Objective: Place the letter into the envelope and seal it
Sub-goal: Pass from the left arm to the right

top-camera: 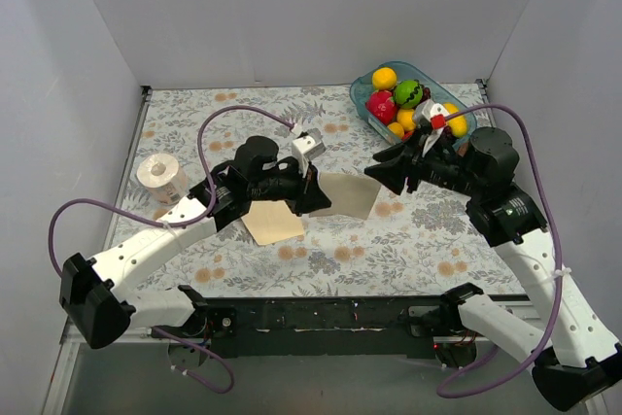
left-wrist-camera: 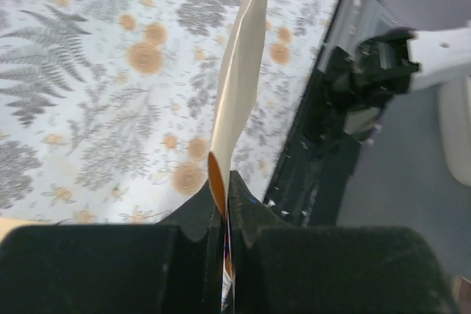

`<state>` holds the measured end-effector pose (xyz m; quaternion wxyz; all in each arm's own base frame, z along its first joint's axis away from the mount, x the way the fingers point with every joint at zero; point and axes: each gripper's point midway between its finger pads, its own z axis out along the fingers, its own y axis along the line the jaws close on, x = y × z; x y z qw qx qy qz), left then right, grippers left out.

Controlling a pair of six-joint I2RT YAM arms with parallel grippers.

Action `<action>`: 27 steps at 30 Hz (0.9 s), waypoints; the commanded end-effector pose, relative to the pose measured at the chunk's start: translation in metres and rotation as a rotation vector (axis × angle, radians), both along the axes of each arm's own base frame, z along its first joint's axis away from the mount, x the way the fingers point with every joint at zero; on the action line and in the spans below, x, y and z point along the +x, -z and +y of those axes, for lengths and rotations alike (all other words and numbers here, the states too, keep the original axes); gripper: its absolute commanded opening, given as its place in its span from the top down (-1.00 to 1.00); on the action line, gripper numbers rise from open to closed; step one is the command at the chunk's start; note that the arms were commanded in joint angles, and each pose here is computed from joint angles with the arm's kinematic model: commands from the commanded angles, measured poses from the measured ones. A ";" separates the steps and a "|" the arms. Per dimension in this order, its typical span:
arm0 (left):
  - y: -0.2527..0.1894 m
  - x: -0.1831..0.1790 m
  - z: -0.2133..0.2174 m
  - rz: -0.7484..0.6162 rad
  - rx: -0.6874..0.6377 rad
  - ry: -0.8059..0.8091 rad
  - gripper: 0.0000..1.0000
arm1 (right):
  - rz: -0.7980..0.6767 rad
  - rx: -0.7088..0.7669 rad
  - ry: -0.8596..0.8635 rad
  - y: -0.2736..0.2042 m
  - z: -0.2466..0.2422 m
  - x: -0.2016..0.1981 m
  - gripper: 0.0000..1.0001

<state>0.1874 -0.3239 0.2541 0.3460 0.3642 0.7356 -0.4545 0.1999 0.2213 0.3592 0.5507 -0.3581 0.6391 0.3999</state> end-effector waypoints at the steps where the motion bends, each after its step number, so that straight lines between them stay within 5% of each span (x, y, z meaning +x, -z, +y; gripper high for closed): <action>1: -0.008 0.029 0.022 -0.144 0.096 -0.213 1.00 | 0.069 0.014 0.189 -0.016 -0.015 0.025 0.01; 6: -0.011 0.063 0.042 -0.292 0.170 -0.510 1.00 | 0.311 0.231 0.327 -0.022 -0.014 0.041 -0.01; 13: -0.018 0.080 0.054 -0.547 0.275 -0.757 1.00 | 0.692 0.459 0.234 -0.010 0.018 0.042 0.17; 21: -0.025 0.072 0.053 -0.769 0.315 -0.867 1.00 | 0.832 0.494 0.255 -0.015 0.023 0.047 -0.36; 27: -0.026 0.071 0.058 -0.951 0.415 -0.903 1.00 | 0.972 0.443 0.201 0.010 0.036 0.043 -0.41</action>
